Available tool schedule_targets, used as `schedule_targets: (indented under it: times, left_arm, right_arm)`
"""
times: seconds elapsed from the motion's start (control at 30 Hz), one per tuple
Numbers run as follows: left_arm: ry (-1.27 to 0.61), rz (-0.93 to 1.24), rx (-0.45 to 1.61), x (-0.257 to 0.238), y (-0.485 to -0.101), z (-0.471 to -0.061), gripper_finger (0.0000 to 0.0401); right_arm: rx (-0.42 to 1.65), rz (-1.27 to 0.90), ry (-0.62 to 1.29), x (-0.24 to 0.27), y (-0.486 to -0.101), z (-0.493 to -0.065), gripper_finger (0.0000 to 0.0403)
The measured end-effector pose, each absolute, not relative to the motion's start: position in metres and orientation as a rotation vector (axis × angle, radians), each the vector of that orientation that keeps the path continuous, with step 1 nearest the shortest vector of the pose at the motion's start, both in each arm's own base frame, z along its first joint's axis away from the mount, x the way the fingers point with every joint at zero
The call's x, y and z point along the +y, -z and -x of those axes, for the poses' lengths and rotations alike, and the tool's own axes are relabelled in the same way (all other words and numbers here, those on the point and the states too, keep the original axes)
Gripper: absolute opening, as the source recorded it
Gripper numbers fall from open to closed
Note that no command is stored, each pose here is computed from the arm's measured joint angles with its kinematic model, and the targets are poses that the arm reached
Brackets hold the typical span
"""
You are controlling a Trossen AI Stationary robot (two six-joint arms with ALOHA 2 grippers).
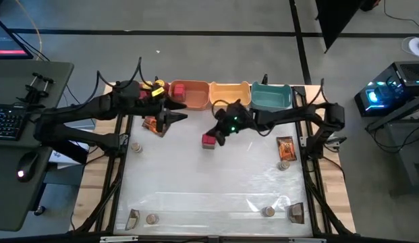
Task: Sort spices by type
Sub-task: Put the red seasoning can into the orange bin
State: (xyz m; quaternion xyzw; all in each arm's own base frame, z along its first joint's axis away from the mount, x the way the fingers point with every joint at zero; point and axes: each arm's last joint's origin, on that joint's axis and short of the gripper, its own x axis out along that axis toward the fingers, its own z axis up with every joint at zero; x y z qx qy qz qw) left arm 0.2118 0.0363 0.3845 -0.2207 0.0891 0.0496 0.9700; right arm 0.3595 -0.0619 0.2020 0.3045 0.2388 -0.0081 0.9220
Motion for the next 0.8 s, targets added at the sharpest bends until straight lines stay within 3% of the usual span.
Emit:
schedule_targets:
  times: [0.17, 0.47, 0.8]
  left_arm:
    - [-0.135, 0.388, 0.204, 0.037, -0.380, -0.216, 0.0256]
    - [-0.045, 0.084, 0.658, 0.031, -0.314, -0.292, 0.0256]
    - [-0.026, -0.185, 0.915, 0.036, -0.283, -0.353, 0.0268]
  right_arm:
    - [0.413, -0.548, -0.025, -0.069, -0.245, -0.337, 0.0000]
    - [0.425, -0.449, 0.102, -0.064, -0.314, -0.256, 0.0000]
    - [0.471, -0.434, 0.249, -0.044, -0.338, -0.195, 0.0000]
